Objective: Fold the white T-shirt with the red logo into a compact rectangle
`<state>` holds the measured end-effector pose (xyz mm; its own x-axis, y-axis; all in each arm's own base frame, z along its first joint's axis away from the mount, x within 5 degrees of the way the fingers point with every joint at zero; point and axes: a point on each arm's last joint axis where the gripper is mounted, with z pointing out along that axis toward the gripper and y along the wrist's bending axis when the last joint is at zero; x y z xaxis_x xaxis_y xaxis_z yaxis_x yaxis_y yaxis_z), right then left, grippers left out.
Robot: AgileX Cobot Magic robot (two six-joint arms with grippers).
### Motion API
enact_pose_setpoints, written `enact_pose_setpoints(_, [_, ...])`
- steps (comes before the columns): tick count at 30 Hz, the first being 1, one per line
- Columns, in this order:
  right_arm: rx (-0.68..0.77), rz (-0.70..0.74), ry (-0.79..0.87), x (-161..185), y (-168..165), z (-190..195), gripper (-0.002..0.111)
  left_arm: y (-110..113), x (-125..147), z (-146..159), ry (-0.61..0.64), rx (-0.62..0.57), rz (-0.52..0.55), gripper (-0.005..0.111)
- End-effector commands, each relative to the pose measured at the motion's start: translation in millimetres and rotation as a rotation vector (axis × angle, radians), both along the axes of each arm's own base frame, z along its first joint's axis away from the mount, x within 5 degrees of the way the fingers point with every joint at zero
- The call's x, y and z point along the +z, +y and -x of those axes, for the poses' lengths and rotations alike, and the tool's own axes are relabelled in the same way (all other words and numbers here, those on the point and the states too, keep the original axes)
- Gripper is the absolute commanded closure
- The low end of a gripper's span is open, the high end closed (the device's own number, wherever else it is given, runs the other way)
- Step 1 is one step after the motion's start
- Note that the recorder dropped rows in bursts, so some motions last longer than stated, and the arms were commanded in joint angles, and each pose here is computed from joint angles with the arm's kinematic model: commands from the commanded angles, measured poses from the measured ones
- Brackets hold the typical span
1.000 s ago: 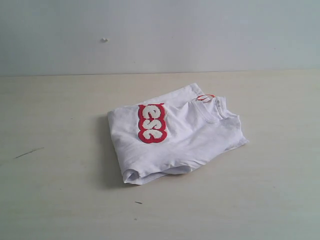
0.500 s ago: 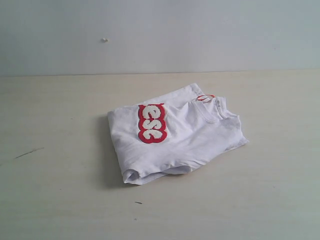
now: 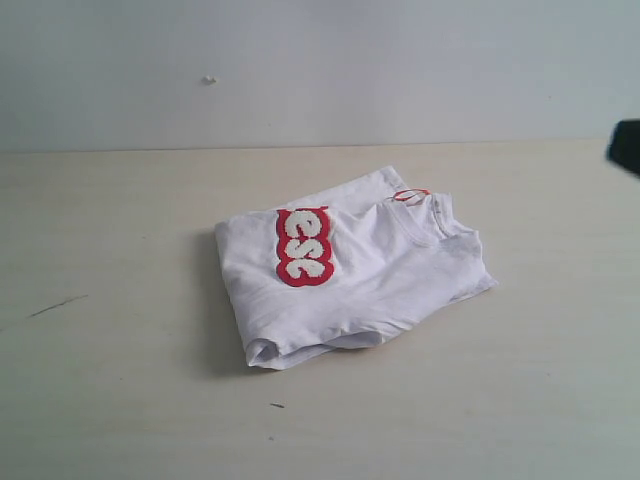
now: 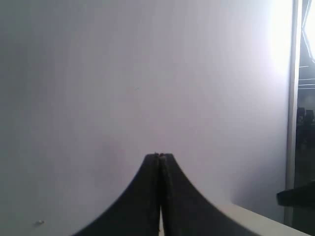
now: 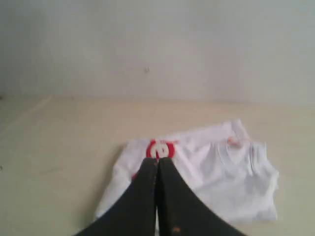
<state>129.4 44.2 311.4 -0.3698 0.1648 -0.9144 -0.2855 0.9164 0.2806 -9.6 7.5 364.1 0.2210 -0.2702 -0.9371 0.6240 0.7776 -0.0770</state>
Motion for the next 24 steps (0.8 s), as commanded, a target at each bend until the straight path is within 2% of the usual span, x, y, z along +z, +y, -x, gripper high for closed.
enact_pose_setpoints(1, [-0.041, 0.063, 0.199, -44.5, 8.6, -56.4, 0.108, -0.6, -1.4, -0.4, 0.007, -0.002, 0.005, 0.107])
enact_pose_setpoints(3, [-0.044, 0.103, 0.293, -66.0, 13.6, -83.5, 0.108, -0.6, -1.4, -0.4, 0.007, -0.002, 0.005, 0.107])
enact_pose_setpoints(6, [0.03, 0.15, 0.435, -90.9, 29.3, -124.0, 0.108, -1.4, -3.7, -1.9, 0.009, 0.003, -0.006, 0.107])
enact_pose_setpoints(14, [0.19, 0.168, 0.522, -124.7, 86.6, -204.6, 0.108, -7.1, -20.7, -12.1, 0.026, 0.039, -0.085, 0.107])
enact_pose_setpoints(18, [0.274, 0.146, 0.668, -161.7, 100.6, -220.5, 0.108, -6.9, -19.3, -11.8, 0.012, 0.04, -0.078, 0.107])
enact_pose_setpoints(24, [0.324, 0.168, 0.812, -206.7, 107.6, -216.0, 0.108, -6.8, -18.8, -11.6, 0.007, 0.04, -0.074, 0.107])
